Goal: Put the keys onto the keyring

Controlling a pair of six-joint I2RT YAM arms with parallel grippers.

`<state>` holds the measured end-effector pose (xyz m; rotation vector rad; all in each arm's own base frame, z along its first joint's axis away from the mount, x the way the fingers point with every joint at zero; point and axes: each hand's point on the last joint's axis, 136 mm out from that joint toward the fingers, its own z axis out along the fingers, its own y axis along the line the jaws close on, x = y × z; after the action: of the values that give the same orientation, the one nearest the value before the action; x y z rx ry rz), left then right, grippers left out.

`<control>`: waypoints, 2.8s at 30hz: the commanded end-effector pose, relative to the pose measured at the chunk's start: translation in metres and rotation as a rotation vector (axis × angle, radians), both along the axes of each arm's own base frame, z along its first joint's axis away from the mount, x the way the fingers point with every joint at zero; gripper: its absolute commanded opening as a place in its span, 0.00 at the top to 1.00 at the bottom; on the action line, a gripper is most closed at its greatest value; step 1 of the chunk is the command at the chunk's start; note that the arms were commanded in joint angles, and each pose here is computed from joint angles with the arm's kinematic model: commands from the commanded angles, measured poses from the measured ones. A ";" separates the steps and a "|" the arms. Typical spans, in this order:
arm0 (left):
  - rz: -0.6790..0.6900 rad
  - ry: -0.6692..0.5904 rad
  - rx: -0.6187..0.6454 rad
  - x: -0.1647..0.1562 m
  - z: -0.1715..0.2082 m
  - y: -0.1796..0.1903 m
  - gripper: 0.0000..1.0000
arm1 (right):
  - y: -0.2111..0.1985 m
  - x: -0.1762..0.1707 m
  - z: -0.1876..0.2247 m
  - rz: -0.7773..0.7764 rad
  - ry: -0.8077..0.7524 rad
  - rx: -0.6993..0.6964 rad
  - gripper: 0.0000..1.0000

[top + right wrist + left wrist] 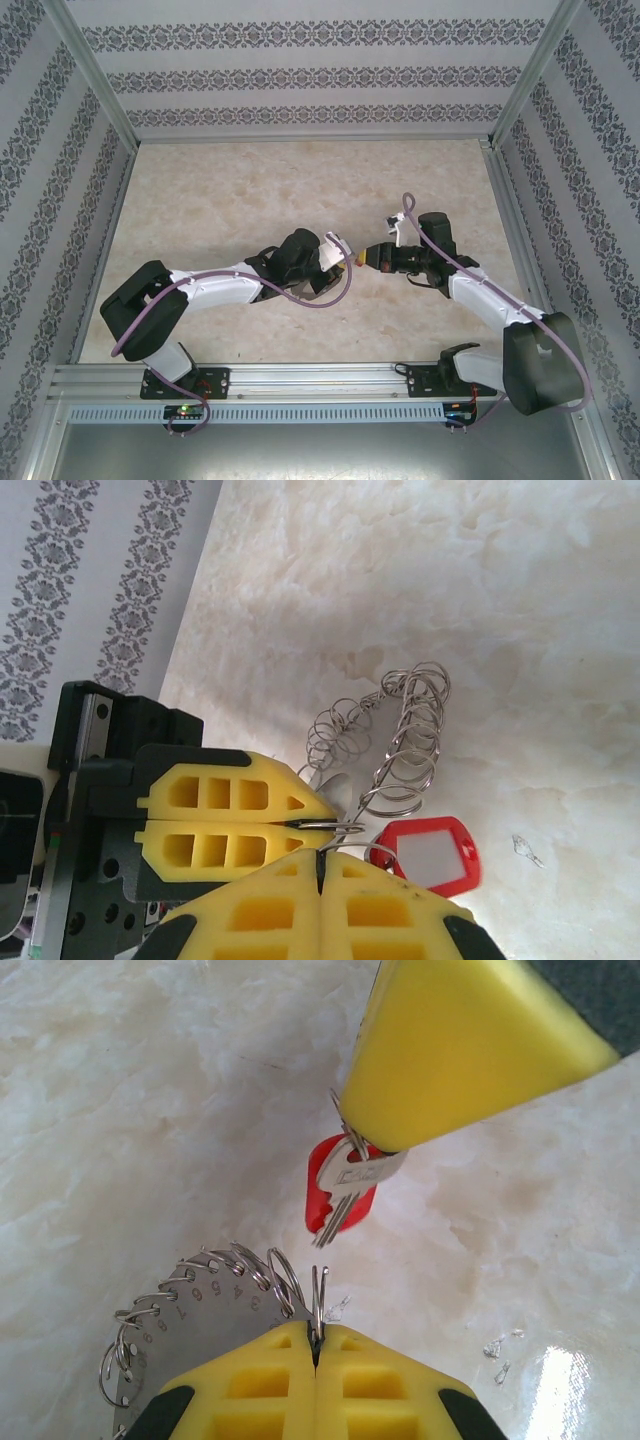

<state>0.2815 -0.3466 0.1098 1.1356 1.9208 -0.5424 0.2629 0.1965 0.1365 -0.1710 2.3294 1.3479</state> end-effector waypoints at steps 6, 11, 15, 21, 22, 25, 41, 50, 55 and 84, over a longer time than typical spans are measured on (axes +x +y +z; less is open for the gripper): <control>0.008 -0.071 -0.048 0.013 0.028 -0.006 1.00 | 0.005 0.003 0.005 0.005 0.060 0.066 1.00; 0.012 -0.072 -0.048 0.014 0.028 -0.007 1.00 | 0.006 0.002 0.006 0.011 0.061 0.077 1.00; 0.015 -0.068 -0.045 0.015 0.026 -0.007 1.00 | 0.005 0.000 0.006 0.010 0.062 0.074 1.00; 0.024 -0.064 -0.041 0.015 0.025 -0.005 1.00 | -0.003 -0.001 -0.017 -0.045 0.147 0.009 1.00; 0.025 -0.067 -0.040 0.015 0.026 -0.005 1.00 | -0.004 -0.003 -0.021 -0.052 0.160 0.001 1.00; 0.031 -0.071 -0.037 0.015 0.027 -0.003 1.00 | -0.011 -0.011 -0.031 -0.086 0.197 -0.031 1.00; 0.044 -0.072 -0.034 0.014 0.025 0.002 1.00 | -0.051 -0.015 -0.105 -0.225 0.377 -0.351 1.00; 0.045 -0.075 -0.041 0.015 0.023 0.001 1.00 | -0.054 0.001 -0.070 -0.266 0.270 -0.348 0.63; 0.046 -0.074 -0.044 0.014 0.023 0.001 1.00 | -0.056 0.006 -0.062 -0.281 0.243 -0.397 0.50; 0.085 -0.076 -0.029 0.018 0.017 0.009 1.00 | -0.016 0.030 -0.114 -0.019 0.063 -0.782 0.62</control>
<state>0.2916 -0.3392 0.1090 1.0906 1.9295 -0.4671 0.2819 0.1785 0.0203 -0.3023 2.8057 0.4156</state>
